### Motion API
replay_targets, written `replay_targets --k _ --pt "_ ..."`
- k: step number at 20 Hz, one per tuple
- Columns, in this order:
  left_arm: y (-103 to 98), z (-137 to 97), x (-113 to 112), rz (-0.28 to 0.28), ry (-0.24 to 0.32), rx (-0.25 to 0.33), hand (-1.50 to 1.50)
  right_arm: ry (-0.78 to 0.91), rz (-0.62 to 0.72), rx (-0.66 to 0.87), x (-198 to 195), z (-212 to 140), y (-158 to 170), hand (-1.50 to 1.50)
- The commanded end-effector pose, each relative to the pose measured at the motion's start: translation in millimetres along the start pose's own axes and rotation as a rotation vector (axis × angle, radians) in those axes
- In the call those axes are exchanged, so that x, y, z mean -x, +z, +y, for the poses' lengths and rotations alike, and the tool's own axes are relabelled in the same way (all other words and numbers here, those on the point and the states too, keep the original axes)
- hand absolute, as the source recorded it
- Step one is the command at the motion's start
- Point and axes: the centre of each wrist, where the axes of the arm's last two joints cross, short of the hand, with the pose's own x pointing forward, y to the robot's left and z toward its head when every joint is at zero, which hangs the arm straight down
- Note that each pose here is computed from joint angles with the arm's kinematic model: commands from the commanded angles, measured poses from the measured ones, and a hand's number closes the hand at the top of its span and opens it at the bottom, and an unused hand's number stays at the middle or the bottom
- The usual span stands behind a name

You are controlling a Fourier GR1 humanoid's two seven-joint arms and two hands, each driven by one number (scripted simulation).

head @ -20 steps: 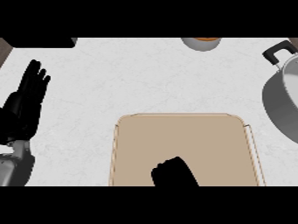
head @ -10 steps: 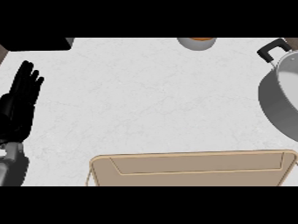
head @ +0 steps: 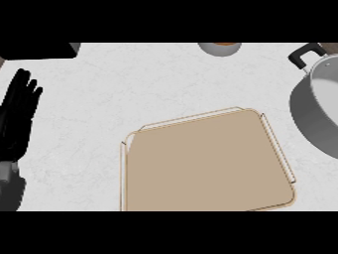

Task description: Pick the bell pepper from the tray and place it in the pot

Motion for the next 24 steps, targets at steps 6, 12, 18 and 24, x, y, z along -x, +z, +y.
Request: replay_targets --k 6,12,18,24 --pt "10.9 -1.2 6.6 0.01 -0.005 -0.02 0.0 -0.076 0.061 0.56 6.1 -50.0 16.9 1.5" --pt "5.1 6.8 2.2 0.004 0.014 -0.01 0.0 -0.124 0.1 0.732 17.7 -70.5 26.0 1.5" --pt "3.5 -0.3 -1.1 0.002 0.01 0.007 0.0 -0.171 0.164 0.786 57.4 -107.4 42.6 1.5" --pt "-1.3 -2.8 -10.5 -0.014 -0.011 0.02 0.0 -0.267 0.217 0.843 132.6 -159.9 69.8 1.5"
